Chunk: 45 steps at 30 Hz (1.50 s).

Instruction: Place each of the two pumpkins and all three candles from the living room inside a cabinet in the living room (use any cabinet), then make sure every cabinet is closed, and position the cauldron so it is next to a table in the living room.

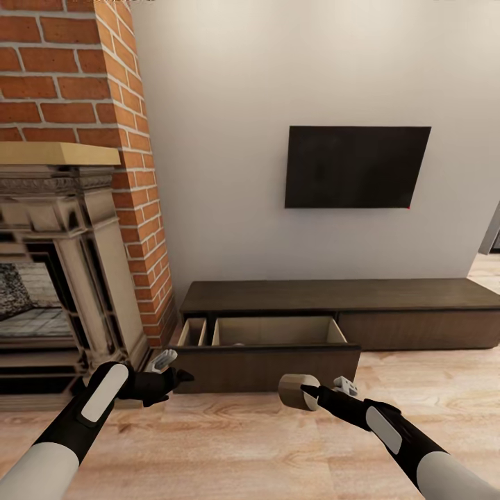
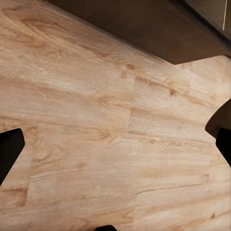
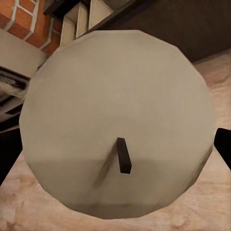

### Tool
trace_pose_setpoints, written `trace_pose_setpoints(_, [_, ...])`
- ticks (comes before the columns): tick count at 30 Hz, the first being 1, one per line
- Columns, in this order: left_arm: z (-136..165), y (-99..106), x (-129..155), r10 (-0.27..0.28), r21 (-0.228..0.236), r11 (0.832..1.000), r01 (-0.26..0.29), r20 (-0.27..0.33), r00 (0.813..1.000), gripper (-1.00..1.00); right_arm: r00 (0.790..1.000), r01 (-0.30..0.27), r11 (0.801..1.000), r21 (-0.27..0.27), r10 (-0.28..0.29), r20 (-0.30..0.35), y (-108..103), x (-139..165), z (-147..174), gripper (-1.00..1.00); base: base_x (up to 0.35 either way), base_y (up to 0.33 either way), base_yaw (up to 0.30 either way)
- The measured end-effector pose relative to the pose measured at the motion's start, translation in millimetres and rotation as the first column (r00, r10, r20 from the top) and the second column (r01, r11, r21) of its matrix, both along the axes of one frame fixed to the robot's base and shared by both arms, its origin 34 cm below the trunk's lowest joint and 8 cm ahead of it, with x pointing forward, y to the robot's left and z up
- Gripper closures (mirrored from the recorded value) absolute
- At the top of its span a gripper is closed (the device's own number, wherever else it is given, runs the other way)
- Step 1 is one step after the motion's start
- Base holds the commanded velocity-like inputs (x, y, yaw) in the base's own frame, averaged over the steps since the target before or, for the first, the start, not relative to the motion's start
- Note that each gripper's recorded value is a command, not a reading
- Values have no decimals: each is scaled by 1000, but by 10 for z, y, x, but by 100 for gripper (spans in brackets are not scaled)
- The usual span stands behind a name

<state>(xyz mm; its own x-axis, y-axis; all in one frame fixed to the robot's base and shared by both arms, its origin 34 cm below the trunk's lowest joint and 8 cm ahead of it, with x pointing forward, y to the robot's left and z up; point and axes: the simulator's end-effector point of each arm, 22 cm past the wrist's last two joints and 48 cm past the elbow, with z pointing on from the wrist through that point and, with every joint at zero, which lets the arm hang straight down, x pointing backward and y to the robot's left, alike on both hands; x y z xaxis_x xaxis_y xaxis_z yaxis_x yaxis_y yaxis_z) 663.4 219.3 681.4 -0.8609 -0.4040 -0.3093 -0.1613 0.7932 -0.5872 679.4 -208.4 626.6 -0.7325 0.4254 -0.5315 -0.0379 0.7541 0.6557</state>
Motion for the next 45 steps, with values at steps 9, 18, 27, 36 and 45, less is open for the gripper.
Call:
trace_pose_setpoints(9, [178,0,25,0,1,1000,0,2,1000,-100,1000,-2,1000,0,2,-1,10,19,170,100,0,0,0])
trace_pose_setpoints(18, [208,10,32,-1,5,1000,1,5,1000,-100,1000,-2,1000,-1,2,-2,14,20,189,100,33,-24,0])
trace_pose_setpoints(27, [131,12,-8,-34,70,997,34,-1,999,-100,1000,-5,1000,-3,4,-2,20,16,187,100,219,-218,0])
trace_pose_setpoints(36, [127,13,-10,-35,73,997,35,-1,999,-100,1000,-6,1000,-5,6,-4,21,12,181,100,241,-239,0])
trace_pose_setpoints(45, [128,12,-11,-36,73,997,36,-1,999,-100,1000,-6,1000,-7,6,-3,19,13,182,100,275,-181,0])
